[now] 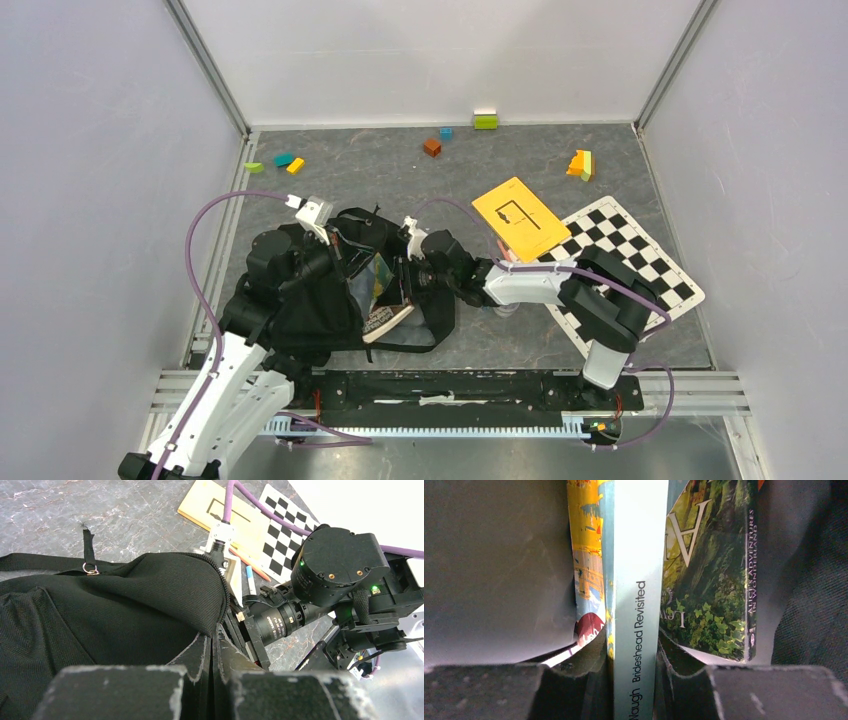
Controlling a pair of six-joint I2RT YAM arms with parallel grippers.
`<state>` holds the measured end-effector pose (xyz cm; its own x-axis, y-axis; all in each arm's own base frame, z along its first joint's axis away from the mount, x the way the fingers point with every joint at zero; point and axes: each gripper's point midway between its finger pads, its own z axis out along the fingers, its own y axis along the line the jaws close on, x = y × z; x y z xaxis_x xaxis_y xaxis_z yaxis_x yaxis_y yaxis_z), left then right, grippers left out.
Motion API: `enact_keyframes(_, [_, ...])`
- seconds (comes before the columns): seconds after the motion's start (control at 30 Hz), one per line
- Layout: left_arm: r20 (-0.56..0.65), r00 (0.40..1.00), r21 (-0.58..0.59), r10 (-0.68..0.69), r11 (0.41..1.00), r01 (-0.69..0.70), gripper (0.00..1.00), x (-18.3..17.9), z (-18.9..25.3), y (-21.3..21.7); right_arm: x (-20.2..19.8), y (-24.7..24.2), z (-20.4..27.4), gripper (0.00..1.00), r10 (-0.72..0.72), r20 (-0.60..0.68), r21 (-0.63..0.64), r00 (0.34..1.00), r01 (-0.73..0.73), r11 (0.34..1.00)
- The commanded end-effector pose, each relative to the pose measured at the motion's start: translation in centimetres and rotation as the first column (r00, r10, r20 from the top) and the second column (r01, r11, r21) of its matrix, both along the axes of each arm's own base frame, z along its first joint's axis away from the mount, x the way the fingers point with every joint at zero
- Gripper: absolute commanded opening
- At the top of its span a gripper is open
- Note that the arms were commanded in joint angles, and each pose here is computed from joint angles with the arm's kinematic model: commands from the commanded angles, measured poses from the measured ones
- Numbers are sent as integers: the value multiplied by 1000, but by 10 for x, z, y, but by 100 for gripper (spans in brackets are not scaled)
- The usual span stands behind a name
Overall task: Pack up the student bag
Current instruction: Place the book in the student bag.
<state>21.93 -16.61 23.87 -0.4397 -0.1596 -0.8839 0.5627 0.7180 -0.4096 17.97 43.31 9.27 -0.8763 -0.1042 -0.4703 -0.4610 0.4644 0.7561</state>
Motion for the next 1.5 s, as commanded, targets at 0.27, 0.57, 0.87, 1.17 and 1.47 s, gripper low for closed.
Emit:
enact_keyframes(0.27, [142, 990, -30, -20, 999, 24, 2, 4, 35, -4, 65, 16, 61, 9, -212, 178, 150, 961, 186, 971])
enact_keyframes(0.57, [144, 989, -31, -16, 999, 21, 2, 4, 35, -3, 54, 41, 64, 13, -200, 184, 183, 962, 166, 969])
enact_keyframes(0.87, [140, 990, -29, -15, 999, 19, 2, 5, 34, -3, 52, 31, 58, 43, -197, 240, 131, 951, 170, 977])
enact_keyframes(1.17, [142, 990, -28, -14, 999, 18, 2, 5, 34, -3, 50, -3, 66, 69, -189, 354, 42, 916, 187, 982])
enact_keyframes(1.47, [140, 990, -29, -16, 999, 20, 2, 5, 34, -3, 61, -58, 65, 65, -218, 496, -112, 841, 311, 944])
